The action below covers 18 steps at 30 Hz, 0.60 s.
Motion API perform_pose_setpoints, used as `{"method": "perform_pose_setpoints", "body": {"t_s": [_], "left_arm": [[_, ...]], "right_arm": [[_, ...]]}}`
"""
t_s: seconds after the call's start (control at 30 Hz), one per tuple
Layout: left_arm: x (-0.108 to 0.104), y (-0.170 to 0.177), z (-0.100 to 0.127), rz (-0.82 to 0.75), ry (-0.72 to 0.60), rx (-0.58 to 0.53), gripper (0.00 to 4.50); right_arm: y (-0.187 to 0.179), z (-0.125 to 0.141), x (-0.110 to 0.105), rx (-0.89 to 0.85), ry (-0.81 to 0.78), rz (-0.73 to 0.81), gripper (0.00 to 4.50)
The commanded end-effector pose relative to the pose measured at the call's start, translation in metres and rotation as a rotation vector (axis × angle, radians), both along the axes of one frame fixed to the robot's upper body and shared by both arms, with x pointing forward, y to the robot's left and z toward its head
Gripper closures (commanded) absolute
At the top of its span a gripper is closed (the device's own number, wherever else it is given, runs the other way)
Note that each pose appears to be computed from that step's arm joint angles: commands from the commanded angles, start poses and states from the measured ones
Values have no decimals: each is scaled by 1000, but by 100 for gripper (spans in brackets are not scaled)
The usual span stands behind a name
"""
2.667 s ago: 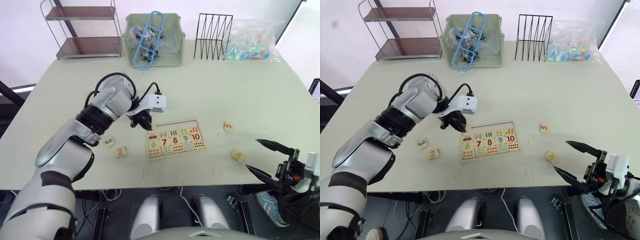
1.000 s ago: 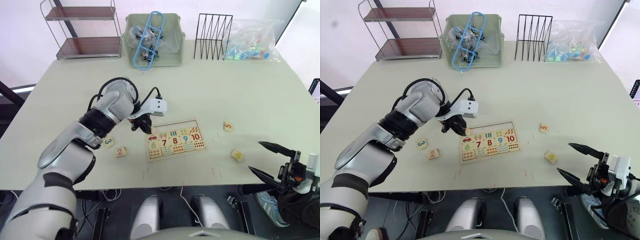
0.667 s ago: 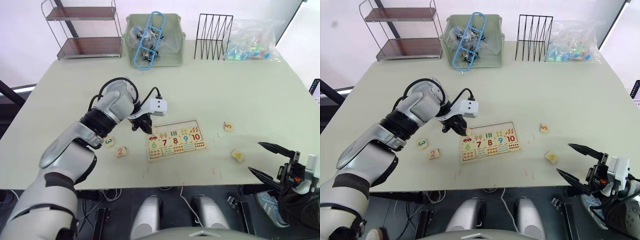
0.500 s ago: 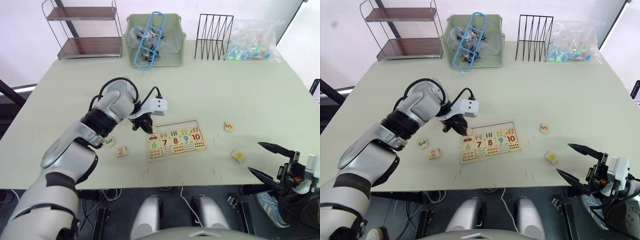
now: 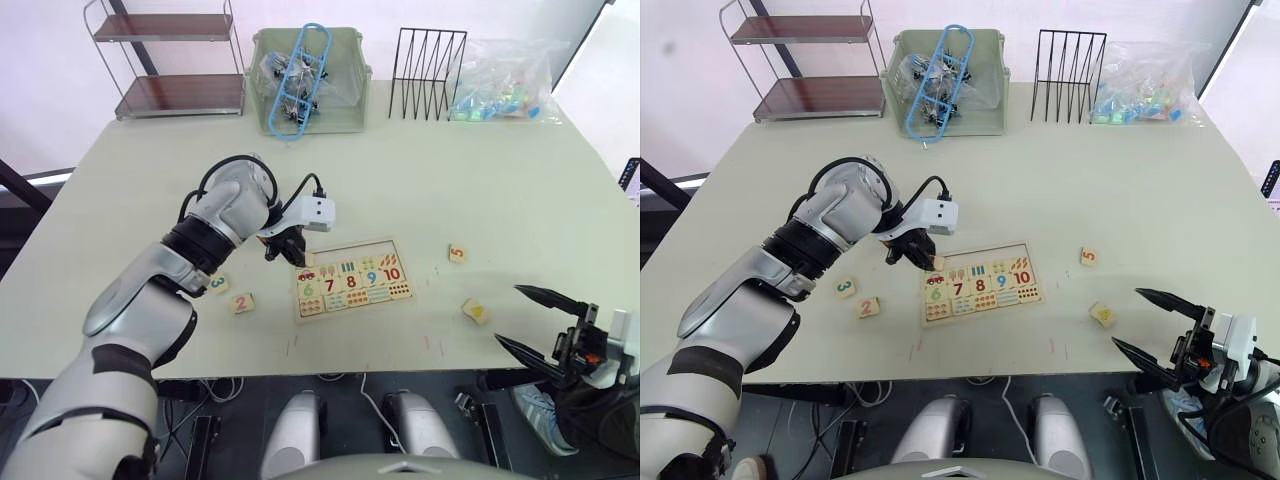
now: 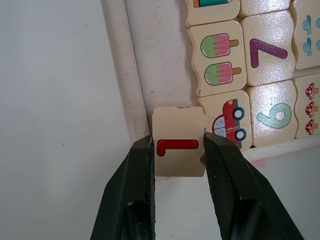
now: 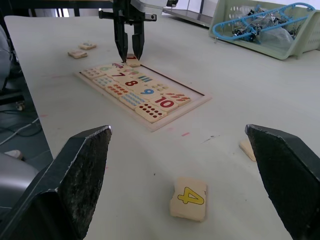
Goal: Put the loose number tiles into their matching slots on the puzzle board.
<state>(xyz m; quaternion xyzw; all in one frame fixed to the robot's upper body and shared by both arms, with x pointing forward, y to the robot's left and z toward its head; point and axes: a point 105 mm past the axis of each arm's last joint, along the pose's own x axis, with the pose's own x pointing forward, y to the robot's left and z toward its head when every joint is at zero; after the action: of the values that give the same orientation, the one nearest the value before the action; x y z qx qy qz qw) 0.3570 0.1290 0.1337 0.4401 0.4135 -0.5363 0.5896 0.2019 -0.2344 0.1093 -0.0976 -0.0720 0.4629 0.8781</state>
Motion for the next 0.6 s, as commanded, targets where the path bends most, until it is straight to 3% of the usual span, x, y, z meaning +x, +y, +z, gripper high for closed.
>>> {"method": "perform_pose_setpoints", "body": {"t_s": [0.03, 0.1, 0.17, 0.27, 0.3, 0.6], "left_arm": [[-3, -1, 0, -5, 20, -3, 359], [-3, -1, 0, -3, 22, -6, 256], [-4, -2, 1, -1, 23, -11, 184], [-4, -5, 4, 12, 25, -33, 23], [-5, -6, 5, 26, 33, -49, 2], [-7, -3, 26, 96, 44, -144, 2]], "right_arm": [[2, 8, 0, -9, -42, 8, 0], [3, 8, 1, -10, -41, 8, 0], [3, 8, 1, -10, -41, 8, 0], [3, 8, 1, -12, -41, 8, 0], [3, 8, 0, -12, -41, 8, 0], [3, 8, 0, -11, -43, 6, 0]]}}
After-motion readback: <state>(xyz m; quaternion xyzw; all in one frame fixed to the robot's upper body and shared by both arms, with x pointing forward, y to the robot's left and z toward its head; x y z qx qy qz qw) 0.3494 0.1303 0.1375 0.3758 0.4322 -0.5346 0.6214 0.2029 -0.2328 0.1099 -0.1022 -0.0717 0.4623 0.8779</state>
